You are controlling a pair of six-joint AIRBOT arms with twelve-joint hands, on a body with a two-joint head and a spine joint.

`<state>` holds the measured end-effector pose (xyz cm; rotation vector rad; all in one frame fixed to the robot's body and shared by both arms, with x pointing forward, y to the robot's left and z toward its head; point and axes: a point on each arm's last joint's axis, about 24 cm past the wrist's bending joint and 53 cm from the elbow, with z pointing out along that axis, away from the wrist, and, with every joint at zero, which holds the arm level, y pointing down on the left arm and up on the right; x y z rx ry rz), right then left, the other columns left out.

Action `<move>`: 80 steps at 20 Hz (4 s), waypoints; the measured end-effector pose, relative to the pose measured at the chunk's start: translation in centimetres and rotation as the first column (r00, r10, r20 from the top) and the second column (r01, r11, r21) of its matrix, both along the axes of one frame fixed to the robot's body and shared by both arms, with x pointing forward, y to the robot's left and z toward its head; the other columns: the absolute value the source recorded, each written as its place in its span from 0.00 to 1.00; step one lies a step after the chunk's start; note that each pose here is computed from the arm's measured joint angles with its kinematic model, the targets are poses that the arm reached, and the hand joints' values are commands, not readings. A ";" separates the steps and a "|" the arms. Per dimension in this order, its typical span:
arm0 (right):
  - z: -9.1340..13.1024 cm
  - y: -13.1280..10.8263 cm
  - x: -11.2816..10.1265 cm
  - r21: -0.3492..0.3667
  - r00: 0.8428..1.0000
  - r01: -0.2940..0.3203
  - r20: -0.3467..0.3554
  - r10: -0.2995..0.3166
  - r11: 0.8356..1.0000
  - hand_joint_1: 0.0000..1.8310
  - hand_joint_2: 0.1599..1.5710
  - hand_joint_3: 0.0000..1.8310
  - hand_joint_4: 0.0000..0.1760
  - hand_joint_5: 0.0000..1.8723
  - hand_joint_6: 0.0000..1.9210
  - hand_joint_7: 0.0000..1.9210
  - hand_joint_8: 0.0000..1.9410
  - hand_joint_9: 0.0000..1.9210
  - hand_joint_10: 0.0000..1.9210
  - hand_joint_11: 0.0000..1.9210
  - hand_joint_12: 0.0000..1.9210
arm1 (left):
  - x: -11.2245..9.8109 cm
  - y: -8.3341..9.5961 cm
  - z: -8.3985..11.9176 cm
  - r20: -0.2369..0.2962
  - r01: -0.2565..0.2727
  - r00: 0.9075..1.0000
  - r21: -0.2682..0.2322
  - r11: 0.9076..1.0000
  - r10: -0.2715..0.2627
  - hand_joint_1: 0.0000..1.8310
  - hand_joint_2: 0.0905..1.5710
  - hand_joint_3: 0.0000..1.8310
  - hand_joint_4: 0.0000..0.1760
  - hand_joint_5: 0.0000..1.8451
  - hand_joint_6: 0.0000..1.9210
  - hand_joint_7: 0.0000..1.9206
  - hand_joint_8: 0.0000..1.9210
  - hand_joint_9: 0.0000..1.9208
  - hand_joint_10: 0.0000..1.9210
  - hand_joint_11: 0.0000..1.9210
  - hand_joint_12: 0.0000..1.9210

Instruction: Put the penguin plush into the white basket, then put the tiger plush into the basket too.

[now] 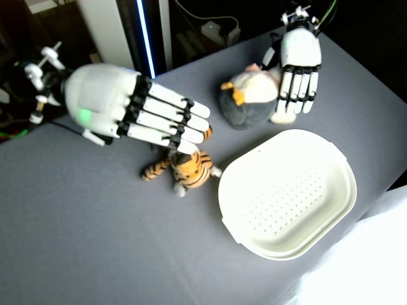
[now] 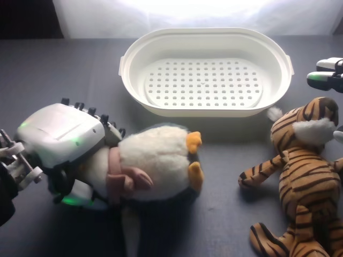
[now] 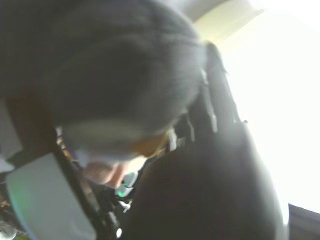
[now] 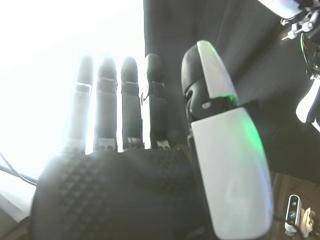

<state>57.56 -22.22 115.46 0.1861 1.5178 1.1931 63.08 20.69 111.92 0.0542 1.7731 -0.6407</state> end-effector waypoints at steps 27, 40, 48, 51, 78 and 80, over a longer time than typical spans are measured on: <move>-0.7 -0.2 0.1 -0.003 1.000 -0.004 -0.018 0.004 1.000 0.50 0.82 0.00 0.00 0.36 0.00 0.28 0.00 0.29 0.00 0.16 0.45 | 12.6 1.2 6.0 0.079 -0.160 0.982 -0.106 0.981 0.169 0.55 0.53 0.00 0.48 0.17 0.00 0.15 0.00 0.14 0.00 0.00 0.34; -1.4 1.1 -2.3 -0.052 0.995 -0.086 -0.058 0.083 0.995 0.52 0.68 0.00 0.09 0.29 0.00 0.27 0.00 0.38 0.02 0.27 0.48 | 2.2 -0.1 9.2 0.236 0.023 0.970 -0.351 0.936 0.064 0.50 0.45 0.00 1.00 0.00 0.00 0.00 0.00 0.00 0.00 0.00 0.00; -9.1 0.6 -2.8 -0.195 0.960 -0.095 -0.277 0.038 0.976 0.60 0.62 0.00 0.19 0.28 0.00 0.28 0.00 0.39 0.01 0.21 0.59 | -1.3 0.1 10.6 0.306 0.083 0.950 -0.424 0.902 0.056 0.44 0.47 0.00 0.98 0.00 0.00 0.00 0.00 0.00 0.00 0.00 0.00; -10.3 0.3 -1.7 -0.206 0.957 -0.067 -0.289 0.004 0.976 0.70 0.63 0.00 0.00 0.38 0.01 0.37 0.02 0.39 0.50 0.34 0.79 | -1.4 0.5 10.4 0.301 0.069 0.951 -0.429 0.901 0.071 0.52 0.44 0.00 0.99 0.00 0.00 0.00 0.00 0.00 0.00 0.00 0.00; 1.0 5.1 12.7 -0.063 0.997 0.065 0.054 -0.062 0.996 0.65 0.62 0.00 0.00 0.35 0.02 0.30 0.07 0.23 0.23 0.06 0.67 | -2.4 1.0 9.6 0.279 0.069 0.958 -0.456 0.887 0.069 0.45 0.48 0.00 0.79 0.00 0.00 0.00 0.00 0.00 0.00 0.00 0.00; 0.8 4.6 12.9 -0.056 0.996 0.081 0.040 -0.079 0.995 0.60 0.59 0.00 0.16 0.28 0.00 0.26 0.00 0.22 0.08 0.01 0.63 | -2.7 0.7 9.4 0.273 0.077 0.960 -0.457 0.886 0.057 0.48 0.48 0.00 0.91 0.00 0.00 0.00 0.00 0.00 0.00 0.00 0.00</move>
